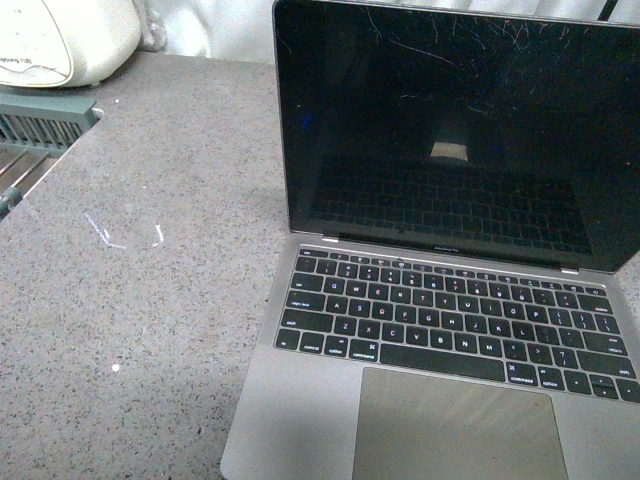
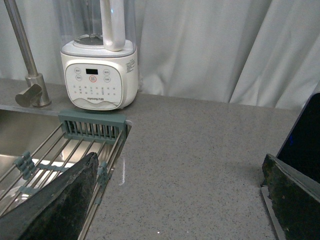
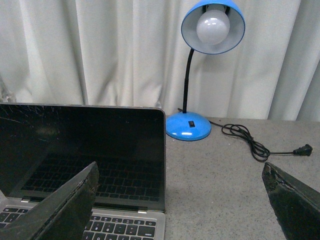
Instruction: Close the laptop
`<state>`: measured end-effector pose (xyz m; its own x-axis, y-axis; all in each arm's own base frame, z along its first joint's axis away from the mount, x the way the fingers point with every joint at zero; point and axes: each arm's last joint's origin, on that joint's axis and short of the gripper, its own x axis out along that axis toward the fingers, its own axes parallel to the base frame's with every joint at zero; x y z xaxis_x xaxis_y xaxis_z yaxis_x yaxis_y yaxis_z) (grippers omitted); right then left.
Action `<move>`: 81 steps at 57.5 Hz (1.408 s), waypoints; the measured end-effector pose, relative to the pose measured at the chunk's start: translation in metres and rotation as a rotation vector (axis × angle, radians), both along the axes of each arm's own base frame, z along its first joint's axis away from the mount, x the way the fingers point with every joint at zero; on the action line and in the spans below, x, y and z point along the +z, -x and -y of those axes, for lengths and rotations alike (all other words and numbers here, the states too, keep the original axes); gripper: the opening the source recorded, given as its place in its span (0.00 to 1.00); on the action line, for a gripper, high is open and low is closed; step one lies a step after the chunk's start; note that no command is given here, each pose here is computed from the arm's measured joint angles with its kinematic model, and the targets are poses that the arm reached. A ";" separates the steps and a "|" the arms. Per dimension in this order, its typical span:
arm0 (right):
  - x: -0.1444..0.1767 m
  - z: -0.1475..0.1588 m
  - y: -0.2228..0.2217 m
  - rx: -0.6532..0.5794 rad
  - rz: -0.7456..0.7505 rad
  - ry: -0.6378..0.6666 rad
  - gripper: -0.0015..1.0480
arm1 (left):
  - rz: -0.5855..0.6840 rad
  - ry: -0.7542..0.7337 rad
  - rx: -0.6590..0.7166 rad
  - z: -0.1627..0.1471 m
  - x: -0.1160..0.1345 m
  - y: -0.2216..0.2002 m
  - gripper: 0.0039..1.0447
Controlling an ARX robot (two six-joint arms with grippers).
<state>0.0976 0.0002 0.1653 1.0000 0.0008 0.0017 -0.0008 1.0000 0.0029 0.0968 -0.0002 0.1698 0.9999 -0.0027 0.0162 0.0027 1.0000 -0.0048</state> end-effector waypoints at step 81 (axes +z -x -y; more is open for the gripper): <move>0.000 0.000 0.000 0.000 0.000 0.000 0.91 | 0.000 0.000 0.000 0.000 0.000 0.000 0.94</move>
